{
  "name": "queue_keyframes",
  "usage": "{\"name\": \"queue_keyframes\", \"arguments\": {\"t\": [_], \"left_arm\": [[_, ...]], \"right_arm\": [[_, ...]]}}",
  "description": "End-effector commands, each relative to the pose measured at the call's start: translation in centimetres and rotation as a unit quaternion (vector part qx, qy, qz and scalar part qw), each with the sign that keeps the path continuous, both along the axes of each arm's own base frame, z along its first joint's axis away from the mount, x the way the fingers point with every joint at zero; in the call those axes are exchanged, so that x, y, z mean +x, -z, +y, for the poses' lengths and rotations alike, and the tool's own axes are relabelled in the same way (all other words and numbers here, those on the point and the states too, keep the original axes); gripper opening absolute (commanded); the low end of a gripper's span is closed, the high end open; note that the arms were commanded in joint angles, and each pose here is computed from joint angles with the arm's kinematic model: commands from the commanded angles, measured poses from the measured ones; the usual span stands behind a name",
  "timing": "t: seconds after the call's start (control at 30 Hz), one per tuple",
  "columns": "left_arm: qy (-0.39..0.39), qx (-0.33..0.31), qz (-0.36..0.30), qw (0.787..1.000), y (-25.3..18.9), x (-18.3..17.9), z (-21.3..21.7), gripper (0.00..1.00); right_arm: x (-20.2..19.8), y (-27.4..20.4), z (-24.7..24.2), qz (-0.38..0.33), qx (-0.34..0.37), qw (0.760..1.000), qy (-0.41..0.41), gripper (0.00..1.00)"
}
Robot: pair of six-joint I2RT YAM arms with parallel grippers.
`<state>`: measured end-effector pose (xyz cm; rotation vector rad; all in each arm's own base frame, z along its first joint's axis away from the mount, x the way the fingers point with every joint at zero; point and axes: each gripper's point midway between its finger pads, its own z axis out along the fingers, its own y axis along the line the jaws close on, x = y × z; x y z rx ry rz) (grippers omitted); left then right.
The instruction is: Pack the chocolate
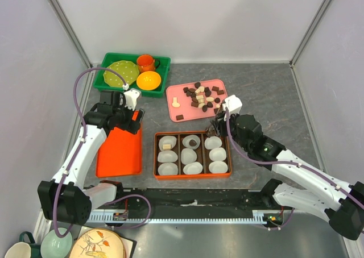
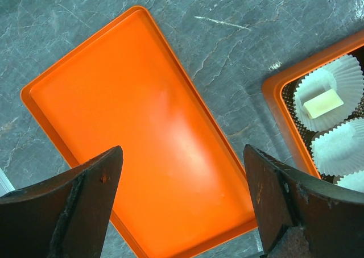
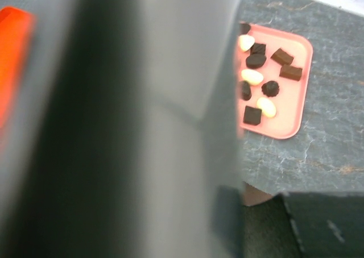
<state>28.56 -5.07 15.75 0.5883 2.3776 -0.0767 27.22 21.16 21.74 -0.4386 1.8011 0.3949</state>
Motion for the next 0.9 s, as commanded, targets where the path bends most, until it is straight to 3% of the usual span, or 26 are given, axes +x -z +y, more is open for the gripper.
{"name": "queue_keyframes", "arguments": {"t": [0.0, 0.33, 0.73, 0.87], "left_arm": [[0.015, -0.006, -0.007, 1.0, -0.3, -0.2, -0.3, 0.94], [0.019, -0.009, -0.005, 1.0, -0.1, -0.8, -0.4, 0.94], [0.025, -0.021, -0.012, 0.999, -0.7, -1.2, -0.8, 0.94], [0.026, -0.023, -0.01, 0.999, -0.5, -1.4, -0.8, 0.94]], "right_arm": [[-0.9, 0.1, 0.1, 0.003, 0.006, 1.0, -0.001, 0.38], [-2.1, 1.8, -0.1, 0.025, -0.004, 1.0, -0.004, 0.44], [-1.8, -0.3, 0.1, 0.007, -0.005, 1.0, -0.005, 0.52], [-1.8, -2.7, 0.3, -0.011, 0.009, 1.0, -0.009, 0.47]]}}
